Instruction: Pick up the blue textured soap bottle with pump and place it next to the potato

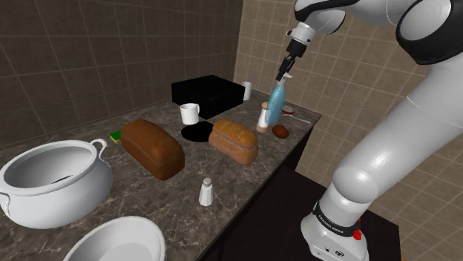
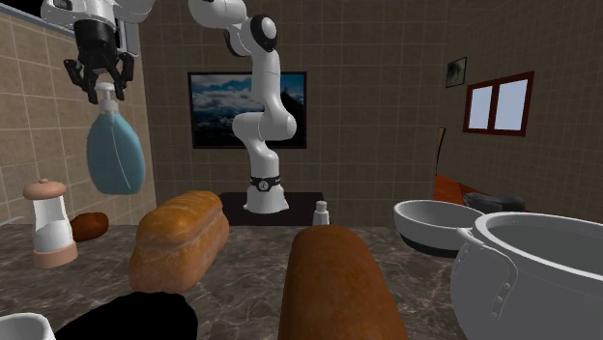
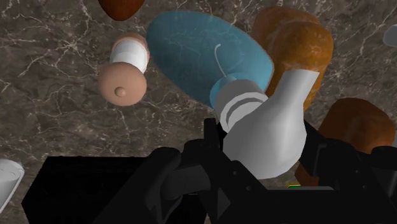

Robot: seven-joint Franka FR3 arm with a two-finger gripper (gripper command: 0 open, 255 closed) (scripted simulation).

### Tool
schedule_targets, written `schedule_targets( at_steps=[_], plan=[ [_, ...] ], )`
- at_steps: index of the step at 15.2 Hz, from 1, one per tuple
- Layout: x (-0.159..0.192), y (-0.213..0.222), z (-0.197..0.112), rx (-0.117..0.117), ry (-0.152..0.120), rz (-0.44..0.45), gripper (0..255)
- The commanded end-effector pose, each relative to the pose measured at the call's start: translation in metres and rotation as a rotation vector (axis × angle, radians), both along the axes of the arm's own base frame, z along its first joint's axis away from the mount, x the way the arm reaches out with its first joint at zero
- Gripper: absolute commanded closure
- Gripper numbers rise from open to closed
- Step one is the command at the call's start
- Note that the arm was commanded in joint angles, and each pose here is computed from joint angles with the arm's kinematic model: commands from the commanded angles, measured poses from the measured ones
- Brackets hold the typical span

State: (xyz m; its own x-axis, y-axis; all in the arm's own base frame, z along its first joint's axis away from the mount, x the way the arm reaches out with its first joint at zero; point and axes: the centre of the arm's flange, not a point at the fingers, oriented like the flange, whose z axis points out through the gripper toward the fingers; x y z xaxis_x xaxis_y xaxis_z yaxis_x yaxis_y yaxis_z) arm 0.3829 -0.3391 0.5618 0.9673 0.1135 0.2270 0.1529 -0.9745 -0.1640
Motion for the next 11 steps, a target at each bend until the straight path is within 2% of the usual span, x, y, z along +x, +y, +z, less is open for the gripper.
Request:
schedule_targets(
  at_steps=[1, 11],
  plan=[
    [0.001, -0.001, -0.010, -0.001, -0.001, 0.000, 255],
    [0.001, -0.001, -0.063, -0.001, -0.001, 0.000, 255]
  ],
)
